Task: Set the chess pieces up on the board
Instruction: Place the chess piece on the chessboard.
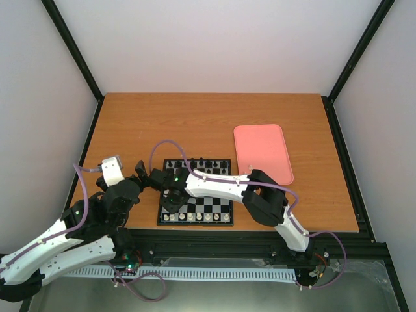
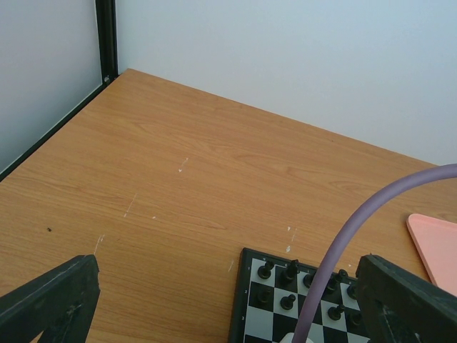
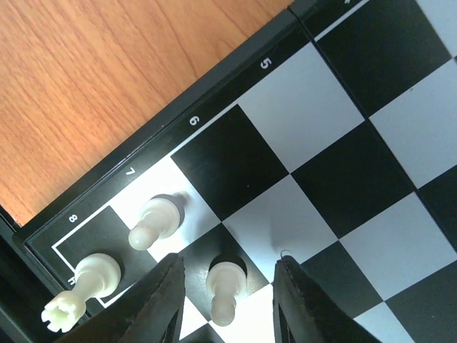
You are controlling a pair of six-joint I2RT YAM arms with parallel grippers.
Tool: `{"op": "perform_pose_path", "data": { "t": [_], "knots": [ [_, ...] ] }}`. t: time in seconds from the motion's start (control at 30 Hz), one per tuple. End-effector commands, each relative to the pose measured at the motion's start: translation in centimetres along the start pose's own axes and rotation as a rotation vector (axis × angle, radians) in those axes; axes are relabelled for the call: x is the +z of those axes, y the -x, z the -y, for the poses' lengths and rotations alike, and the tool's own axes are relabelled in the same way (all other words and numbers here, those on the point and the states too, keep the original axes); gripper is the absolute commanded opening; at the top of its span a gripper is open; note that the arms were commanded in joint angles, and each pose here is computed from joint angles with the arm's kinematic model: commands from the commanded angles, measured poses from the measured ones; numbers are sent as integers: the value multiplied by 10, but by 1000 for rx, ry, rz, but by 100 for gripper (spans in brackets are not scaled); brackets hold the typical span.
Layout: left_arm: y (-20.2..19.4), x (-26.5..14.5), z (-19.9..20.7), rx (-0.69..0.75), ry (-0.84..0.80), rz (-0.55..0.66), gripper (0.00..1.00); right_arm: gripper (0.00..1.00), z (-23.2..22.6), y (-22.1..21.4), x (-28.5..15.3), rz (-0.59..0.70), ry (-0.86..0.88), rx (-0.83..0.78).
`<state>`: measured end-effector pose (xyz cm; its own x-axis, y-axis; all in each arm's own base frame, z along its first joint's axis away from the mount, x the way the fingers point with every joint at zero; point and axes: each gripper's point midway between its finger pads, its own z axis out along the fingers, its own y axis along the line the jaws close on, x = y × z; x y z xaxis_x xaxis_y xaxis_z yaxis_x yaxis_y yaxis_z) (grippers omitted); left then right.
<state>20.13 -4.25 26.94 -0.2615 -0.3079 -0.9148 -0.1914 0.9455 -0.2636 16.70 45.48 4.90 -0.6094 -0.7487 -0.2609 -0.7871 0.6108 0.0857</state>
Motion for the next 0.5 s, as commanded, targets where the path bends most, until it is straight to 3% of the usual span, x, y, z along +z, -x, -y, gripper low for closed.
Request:
{"op": "perform_pose_path", "data": {
  "t": [0.0, 0.2, 0.47],
  "knots": [
    [4, -1, -5, -13, 12, 12, 100, 42, -6, 19, -30, 98, -3, -12],
    [4, -1, -5, -9, 15, 12, 100, 44, 1, 28, -46, 152, -40, -7],
    [4, -1, -4, -10, 16, 13, 100, 62, 42, 33, -81, 242, -194, 52]
  ]
}}
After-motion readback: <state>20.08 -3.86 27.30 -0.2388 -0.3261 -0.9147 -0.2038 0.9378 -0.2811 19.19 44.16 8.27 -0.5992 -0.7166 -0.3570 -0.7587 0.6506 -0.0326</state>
